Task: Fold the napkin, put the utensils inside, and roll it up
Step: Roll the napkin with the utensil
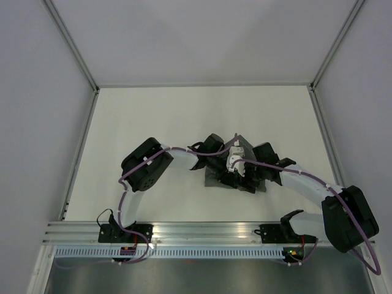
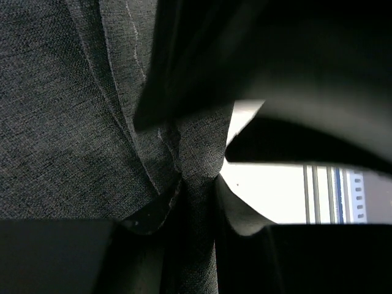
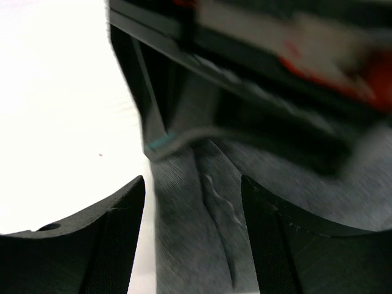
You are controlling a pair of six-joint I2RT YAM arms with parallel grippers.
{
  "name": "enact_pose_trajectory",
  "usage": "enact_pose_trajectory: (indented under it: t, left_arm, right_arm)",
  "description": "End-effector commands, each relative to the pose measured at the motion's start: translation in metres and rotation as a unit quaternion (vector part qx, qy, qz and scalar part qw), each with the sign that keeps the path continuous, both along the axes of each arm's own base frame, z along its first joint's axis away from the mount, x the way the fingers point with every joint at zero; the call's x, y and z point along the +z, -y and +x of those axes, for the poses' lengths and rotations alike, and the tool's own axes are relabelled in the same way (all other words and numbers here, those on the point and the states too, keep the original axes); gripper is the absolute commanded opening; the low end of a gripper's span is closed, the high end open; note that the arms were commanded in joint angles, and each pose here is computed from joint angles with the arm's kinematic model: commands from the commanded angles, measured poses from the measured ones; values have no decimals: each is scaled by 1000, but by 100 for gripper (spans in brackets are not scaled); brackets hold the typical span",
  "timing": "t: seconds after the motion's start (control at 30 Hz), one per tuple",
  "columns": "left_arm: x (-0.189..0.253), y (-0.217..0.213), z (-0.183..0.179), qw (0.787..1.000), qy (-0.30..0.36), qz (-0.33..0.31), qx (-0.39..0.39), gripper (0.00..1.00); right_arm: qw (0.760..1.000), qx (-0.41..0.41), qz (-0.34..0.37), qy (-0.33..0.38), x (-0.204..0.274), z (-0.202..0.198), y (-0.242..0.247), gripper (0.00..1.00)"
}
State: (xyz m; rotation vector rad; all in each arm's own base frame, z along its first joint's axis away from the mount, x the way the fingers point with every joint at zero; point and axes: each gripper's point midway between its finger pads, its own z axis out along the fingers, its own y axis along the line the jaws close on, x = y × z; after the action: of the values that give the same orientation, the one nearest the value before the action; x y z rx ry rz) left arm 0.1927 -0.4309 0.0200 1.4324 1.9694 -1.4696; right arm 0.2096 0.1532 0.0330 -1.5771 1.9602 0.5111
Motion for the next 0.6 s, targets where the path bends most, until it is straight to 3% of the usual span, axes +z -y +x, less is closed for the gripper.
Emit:
enact_pose_trajectory:
  t: [0.0, 0.27, 0.57]
  left_arm:
    - [-61, -27, -22, 992, -34, 117, 18, 2]
    - [-62, -25, -23, 992, -41, 114, 15, 2]
    - [-58, -23, -19, 993, -46, 108, 15, 4]
  right_arm:
    - [999, 28, 10, 26, 3, 3, -16, 69]
    - [999, 30, 12, 39, 4, -2, -13, 70]
    - [999, 37, 10, 4, -14, -9, -15, 57]
